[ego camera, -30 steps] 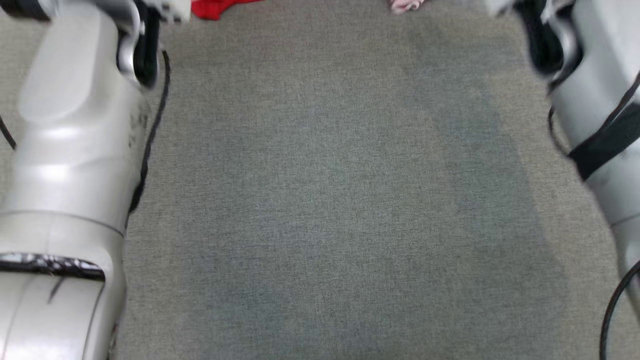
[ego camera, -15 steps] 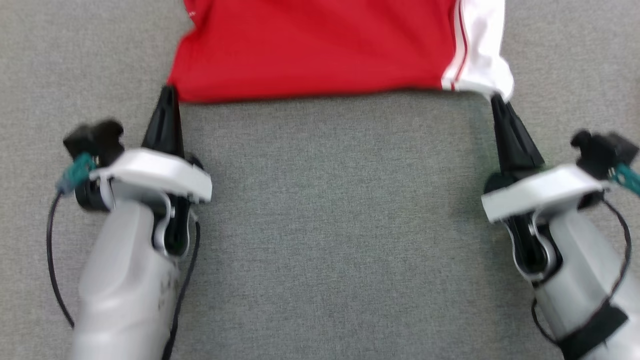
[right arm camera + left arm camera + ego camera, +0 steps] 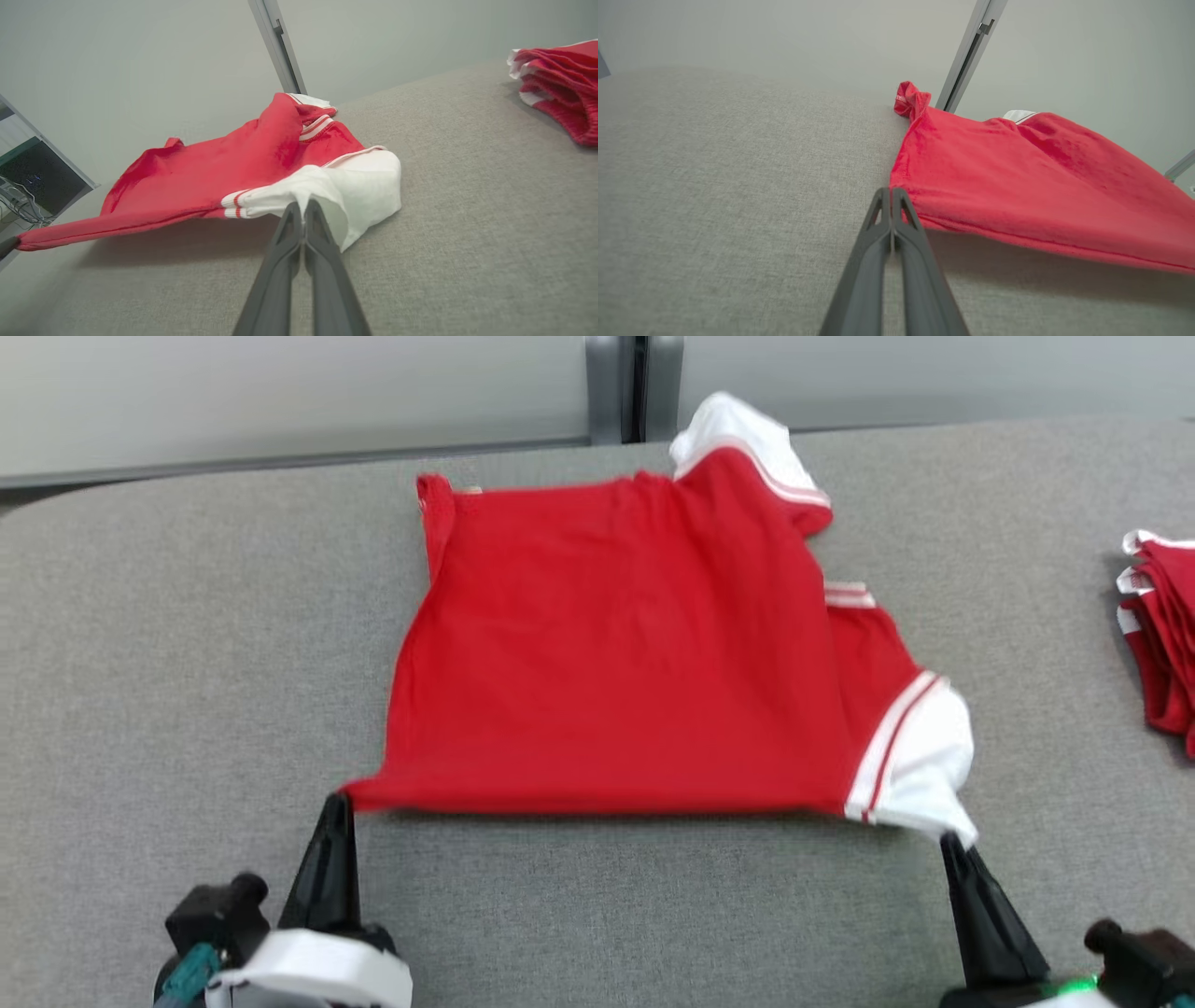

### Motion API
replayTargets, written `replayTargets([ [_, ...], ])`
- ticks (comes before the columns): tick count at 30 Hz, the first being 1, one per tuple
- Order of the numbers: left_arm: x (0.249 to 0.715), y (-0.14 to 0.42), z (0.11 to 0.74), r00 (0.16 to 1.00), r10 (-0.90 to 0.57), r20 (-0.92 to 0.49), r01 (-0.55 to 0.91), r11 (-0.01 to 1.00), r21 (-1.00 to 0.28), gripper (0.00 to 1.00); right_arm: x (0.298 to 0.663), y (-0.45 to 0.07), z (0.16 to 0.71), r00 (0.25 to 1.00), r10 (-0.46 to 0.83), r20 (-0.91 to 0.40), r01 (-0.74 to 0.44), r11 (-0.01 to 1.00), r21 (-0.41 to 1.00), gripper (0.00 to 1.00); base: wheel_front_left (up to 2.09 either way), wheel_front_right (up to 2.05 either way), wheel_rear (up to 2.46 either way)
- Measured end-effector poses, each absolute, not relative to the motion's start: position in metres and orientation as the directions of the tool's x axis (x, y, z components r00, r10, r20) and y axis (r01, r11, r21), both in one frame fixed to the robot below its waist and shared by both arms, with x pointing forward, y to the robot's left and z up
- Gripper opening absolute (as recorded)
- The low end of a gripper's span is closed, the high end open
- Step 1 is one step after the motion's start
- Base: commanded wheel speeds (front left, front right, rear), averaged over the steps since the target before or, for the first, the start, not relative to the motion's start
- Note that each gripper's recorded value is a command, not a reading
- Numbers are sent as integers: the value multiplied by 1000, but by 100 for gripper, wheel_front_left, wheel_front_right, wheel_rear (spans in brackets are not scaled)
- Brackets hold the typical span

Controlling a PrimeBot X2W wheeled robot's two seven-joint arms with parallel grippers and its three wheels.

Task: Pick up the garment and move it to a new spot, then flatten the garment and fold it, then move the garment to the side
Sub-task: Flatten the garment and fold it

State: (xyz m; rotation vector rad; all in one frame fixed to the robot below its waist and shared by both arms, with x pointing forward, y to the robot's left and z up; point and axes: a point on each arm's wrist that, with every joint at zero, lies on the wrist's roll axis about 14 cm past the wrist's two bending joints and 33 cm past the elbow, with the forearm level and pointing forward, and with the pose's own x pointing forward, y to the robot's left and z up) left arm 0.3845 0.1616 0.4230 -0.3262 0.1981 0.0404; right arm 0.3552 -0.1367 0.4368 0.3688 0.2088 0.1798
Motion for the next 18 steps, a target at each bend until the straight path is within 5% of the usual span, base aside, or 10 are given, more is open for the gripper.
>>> replayTargets([
  [8,341,169,444,973,41,-227,-110,947,-303,0,306,-142,441,952,176,-250,-75,928,366,0,0,0,0],
  [18,332,161,456,968,25,-249,-105,944,-312,0,301,-153,445,955,140,-263,-41,935,351,0,0,0,0],
])
